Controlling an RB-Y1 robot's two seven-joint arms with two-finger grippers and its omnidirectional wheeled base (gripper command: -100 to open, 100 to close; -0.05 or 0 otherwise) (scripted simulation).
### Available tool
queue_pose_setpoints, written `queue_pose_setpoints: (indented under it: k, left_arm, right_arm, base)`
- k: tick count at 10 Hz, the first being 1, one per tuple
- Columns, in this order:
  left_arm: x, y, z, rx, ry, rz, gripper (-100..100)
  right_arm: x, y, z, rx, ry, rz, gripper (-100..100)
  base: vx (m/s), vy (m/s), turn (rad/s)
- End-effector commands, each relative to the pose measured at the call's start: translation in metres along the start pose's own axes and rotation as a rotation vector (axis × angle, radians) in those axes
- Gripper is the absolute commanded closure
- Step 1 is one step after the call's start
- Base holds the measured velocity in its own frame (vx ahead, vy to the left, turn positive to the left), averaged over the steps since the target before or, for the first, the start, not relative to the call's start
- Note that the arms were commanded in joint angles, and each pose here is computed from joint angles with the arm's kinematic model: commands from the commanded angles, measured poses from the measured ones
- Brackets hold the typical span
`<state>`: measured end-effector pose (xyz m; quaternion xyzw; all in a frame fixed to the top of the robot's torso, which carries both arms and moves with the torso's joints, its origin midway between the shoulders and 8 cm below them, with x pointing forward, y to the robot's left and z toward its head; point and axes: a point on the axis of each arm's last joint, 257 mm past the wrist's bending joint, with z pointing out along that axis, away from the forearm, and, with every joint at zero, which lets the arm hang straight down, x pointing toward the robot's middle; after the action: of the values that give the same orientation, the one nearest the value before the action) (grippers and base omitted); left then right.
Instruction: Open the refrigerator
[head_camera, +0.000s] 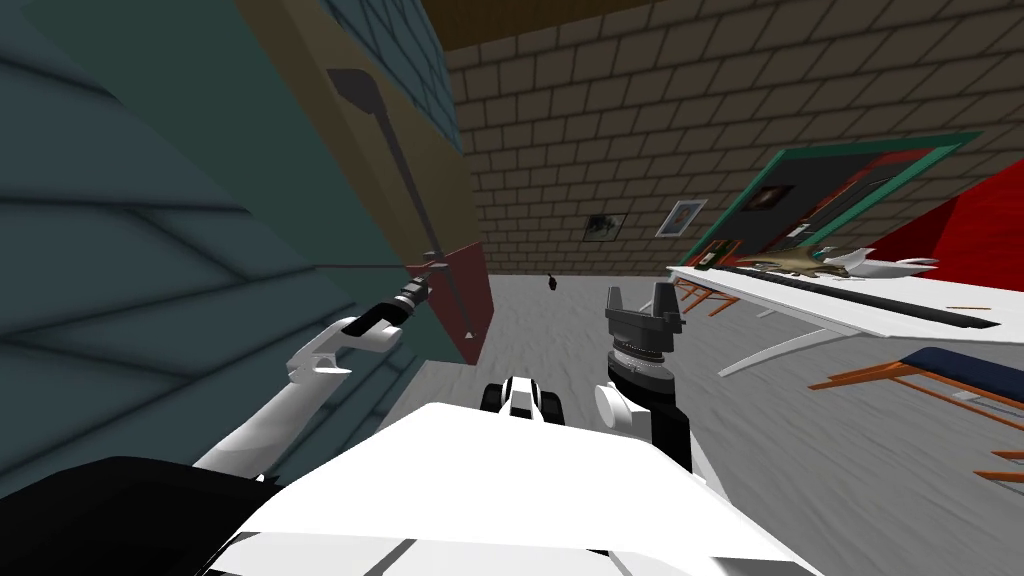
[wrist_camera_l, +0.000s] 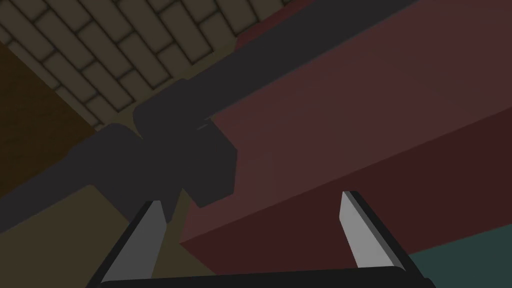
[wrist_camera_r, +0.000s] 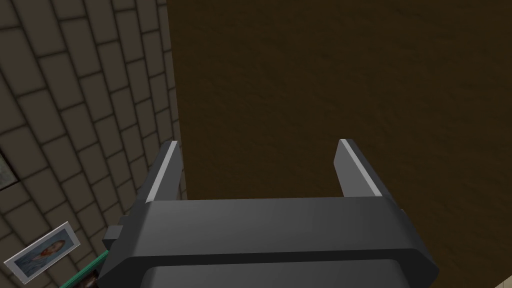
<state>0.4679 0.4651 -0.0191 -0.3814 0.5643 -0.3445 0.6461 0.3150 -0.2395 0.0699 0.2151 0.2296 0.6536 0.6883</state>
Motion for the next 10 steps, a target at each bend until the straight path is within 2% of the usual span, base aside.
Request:
queue_pose_setpoints:
  k: [1, 4, 5, 6, 7, 8, 9, 10]
  left_arm:
    - [-0.018, 0.003, 0.006, -0.037, -0.008, 0.01, -100]
    - [-0.034, 0.003, 0.011, -0.071, -0.019, 0.016, -100]
    - [-0.027, 0.02, 0.005, -0.105, -0.011, 0.006, -100]
    - [-0.028, 0.023, 0.003, -0.115, -0.013, 0.005, -100]
    - [-0.028, 0.025, 0.003, -0.119, -0.013, 0.005, 100]
    - [-0.041, 0.036, 0.004, -0.144, -0.044, 0.008, 100]
    - [-0.041, 0.036, 0.004, -0.144, -0.044, 0.008, 100]
    - [-0.056, 0.041, 0.005, -0.156, -0.077, 0.013, 100]
  right_arm:
    - [0.0, 0.0, 0.0, 0.0, 0.0, 0.0, 0]
    - [0.0, 0.0, 0.0, 0.0, 0.0, 0.0, 0]
    - [0.0, 0.0, 0.0, 0.0, 0.0, 0.0, 0]
    - [0.0, 0.0, 0.0, 0.0, 0.0, 0.0, 0]
    - [0.0, 0.0, 0.0, 0.0, 0.0, 0.0, 0]
    - [0.0, 0.0, 0.0, 0.0, 0.0, 0.0, 0]
    - [0.0, 0.0, 0.0, 0.0, 0.0, 0.0, 0]
    - [0.0, 0.0, 0.0, 0.0, 0.0, 0.0, 0]
  base:
    - [0.071, -0.083, -0.006]
    - [0.068, -0.093, -0.017]
    - [0.009, -0.038, 0.082]
    - [-0.029, -0.009, 0.065]
    - [-0.029, -0.013, 0.051]
    - [0.026, -0.17, 0.089]
    - [0.037, -0.194, 0.04]
    - [0.11, -0.245, -0.034]
